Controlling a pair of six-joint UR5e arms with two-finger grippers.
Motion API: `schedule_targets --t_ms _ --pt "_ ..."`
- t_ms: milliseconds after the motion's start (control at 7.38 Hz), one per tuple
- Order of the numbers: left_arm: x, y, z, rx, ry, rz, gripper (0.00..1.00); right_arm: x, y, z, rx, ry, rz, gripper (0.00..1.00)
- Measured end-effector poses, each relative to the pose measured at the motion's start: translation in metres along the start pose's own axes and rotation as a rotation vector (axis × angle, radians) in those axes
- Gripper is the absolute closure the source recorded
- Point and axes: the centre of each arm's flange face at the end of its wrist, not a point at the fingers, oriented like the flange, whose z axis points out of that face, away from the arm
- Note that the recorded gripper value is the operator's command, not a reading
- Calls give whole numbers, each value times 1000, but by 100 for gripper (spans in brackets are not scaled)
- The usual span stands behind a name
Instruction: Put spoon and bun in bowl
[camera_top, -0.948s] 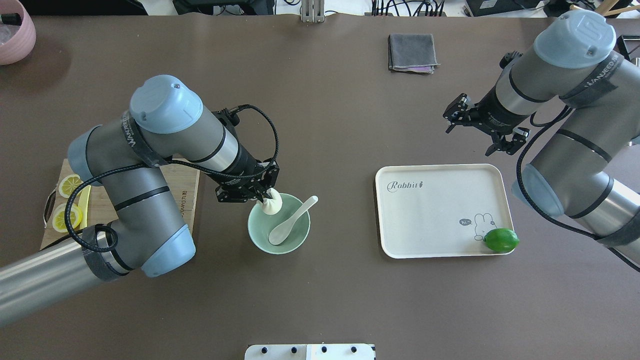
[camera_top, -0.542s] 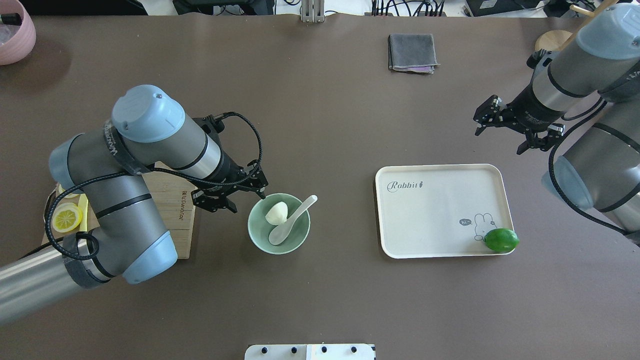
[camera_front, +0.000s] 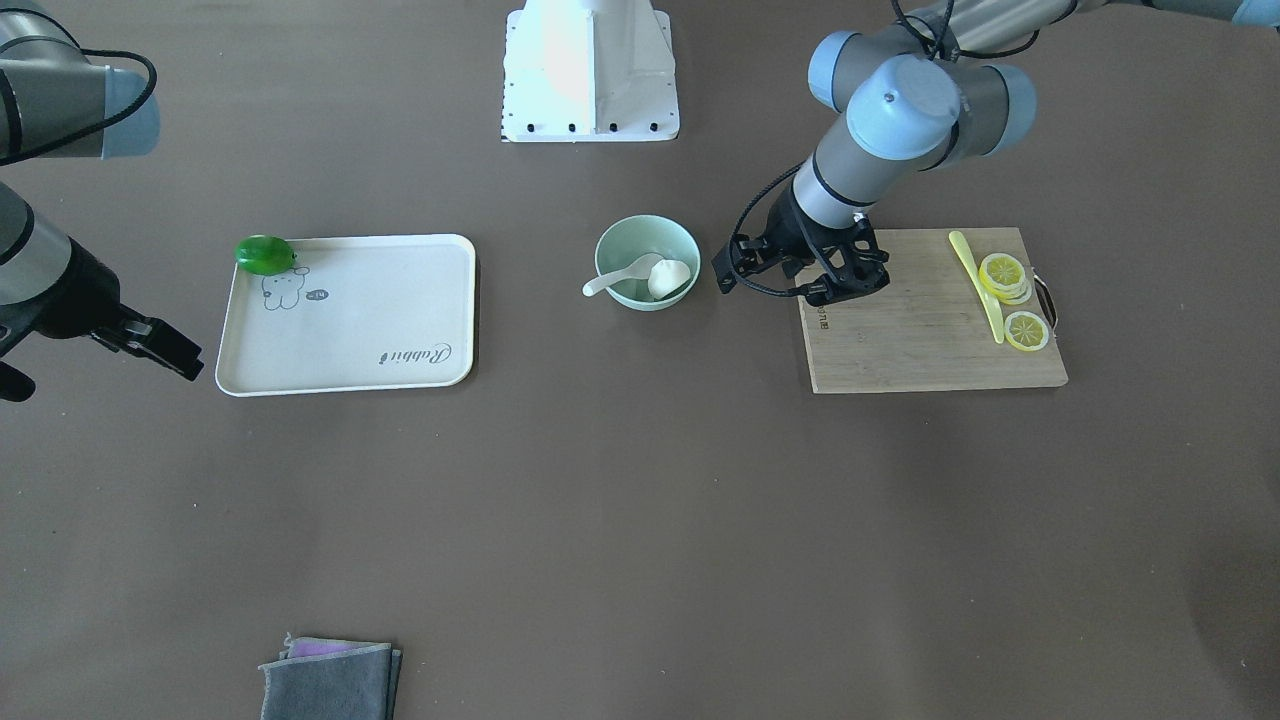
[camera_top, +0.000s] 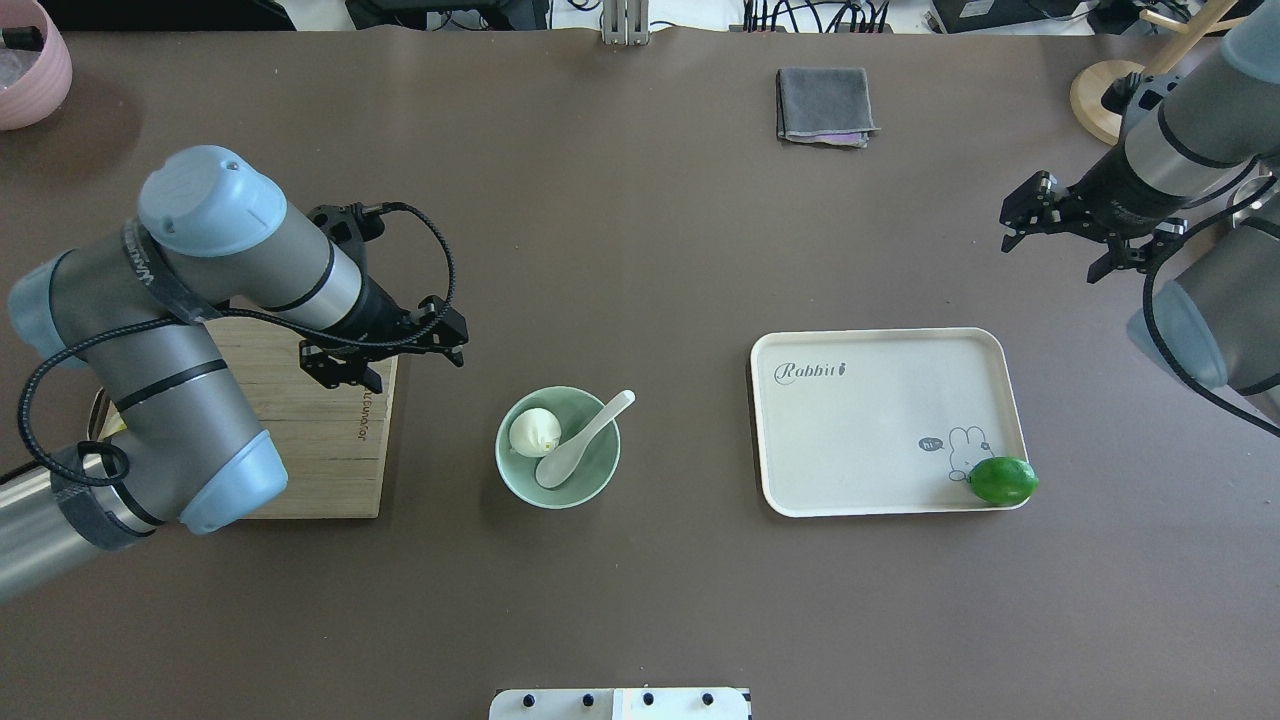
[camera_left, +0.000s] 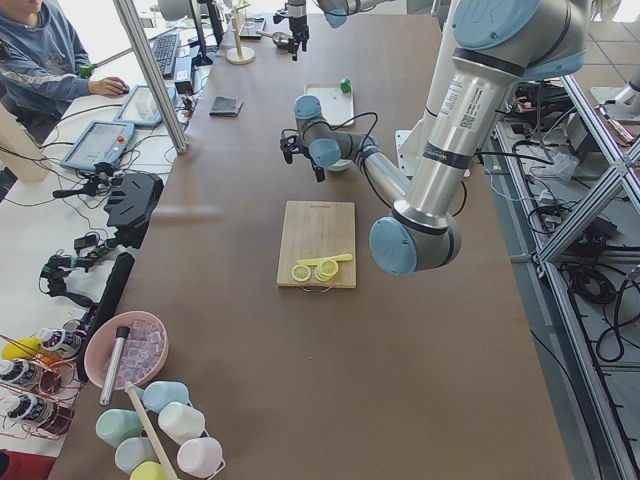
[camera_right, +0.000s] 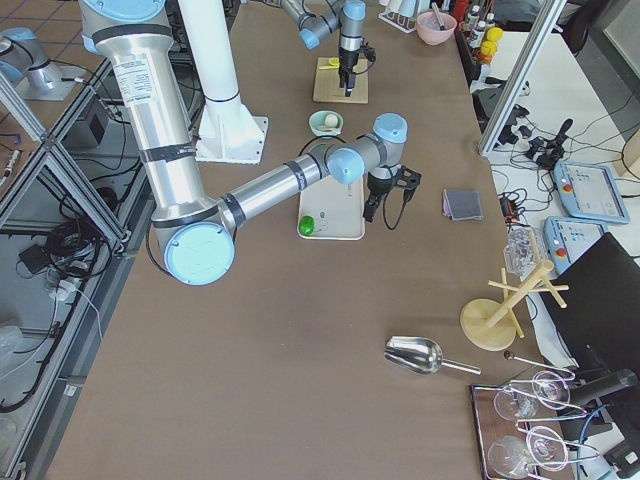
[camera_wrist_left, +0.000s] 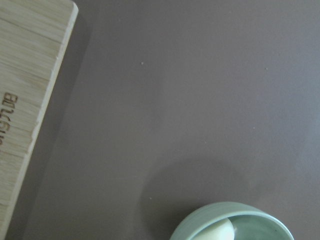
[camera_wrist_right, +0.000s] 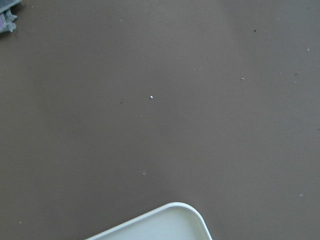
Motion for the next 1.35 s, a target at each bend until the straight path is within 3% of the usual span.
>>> schedule_targets --t_ms 406,677,1083,1354 --pt "-114 -87 -31 40 -171 230 2 89 -32 -4 12 55 -176 0" --pt "-217 -135 -69 43 -240 344 2 149 -50 -9 8 82 -265 0" --pt "-363 -172 -122 12 -254 440 2 223 -76 -21 -17 96 -350 0" --pt "-405 -185 -139 17 -262 449 2 243 -85 -24 -22 101 -380 0"
